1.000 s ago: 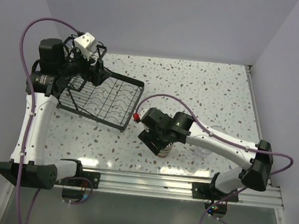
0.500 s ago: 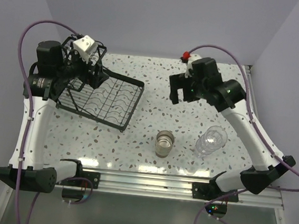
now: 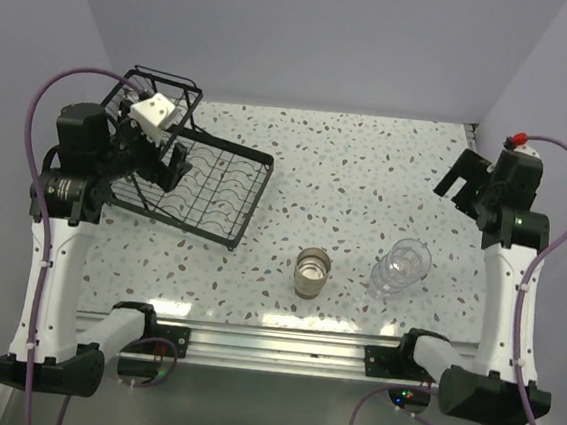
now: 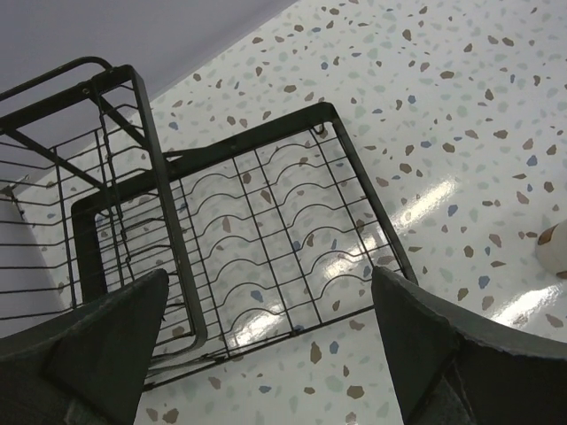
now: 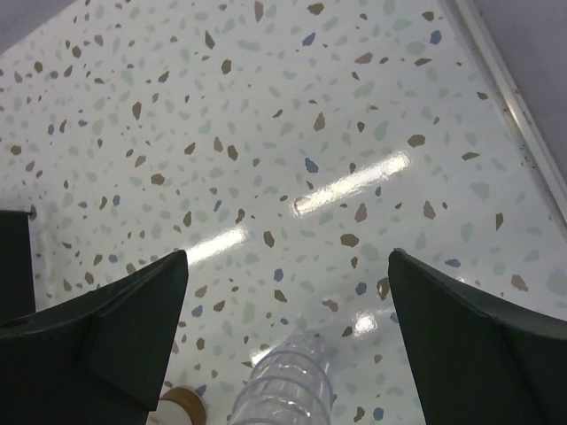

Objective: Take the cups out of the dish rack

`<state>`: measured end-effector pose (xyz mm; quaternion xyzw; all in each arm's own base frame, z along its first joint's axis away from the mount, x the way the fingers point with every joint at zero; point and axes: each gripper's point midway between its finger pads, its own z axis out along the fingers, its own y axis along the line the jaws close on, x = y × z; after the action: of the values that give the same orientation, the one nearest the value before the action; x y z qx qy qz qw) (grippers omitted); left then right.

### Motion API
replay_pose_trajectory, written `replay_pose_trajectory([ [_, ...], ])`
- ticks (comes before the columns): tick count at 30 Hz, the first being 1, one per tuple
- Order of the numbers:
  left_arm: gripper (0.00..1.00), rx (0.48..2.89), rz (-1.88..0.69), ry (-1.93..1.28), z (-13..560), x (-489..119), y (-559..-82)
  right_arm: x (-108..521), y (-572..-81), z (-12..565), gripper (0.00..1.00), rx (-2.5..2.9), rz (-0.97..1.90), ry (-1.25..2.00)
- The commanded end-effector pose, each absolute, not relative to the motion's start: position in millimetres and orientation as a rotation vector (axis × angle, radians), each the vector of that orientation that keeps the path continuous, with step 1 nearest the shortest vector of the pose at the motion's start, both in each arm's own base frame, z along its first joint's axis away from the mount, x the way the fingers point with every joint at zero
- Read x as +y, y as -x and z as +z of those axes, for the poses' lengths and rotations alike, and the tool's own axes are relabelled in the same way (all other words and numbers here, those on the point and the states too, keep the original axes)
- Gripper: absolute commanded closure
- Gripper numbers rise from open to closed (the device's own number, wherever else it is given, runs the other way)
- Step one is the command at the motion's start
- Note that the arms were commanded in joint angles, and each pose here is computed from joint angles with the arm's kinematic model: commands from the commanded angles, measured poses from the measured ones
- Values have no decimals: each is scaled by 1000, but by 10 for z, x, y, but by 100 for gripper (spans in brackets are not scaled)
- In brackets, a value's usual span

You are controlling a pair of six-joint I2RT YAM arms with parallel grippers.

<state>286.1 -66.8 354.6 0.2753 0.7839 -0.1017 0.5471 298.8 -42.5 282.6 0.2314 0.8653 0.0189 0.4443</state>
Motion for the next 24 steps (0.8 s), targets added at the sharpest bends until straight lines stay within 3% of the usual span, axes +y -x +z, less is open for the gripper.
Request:
replay_pose_trajectory([
  [1, 0, 1931, -126, -657, 3309, -479, -2703, -612, -2876, 3014, 2, 1979, -27, -665],
  [7, 0, 1957, 18, -604, 2985, -255, -2503, -883, -2387, 3089, 2, 1784, -207, -740],
  [24, 0, 1711, 229, -466, 2800, -3, -2150, -753, -1999, 2813, 2, 1720, -171, -765],
])
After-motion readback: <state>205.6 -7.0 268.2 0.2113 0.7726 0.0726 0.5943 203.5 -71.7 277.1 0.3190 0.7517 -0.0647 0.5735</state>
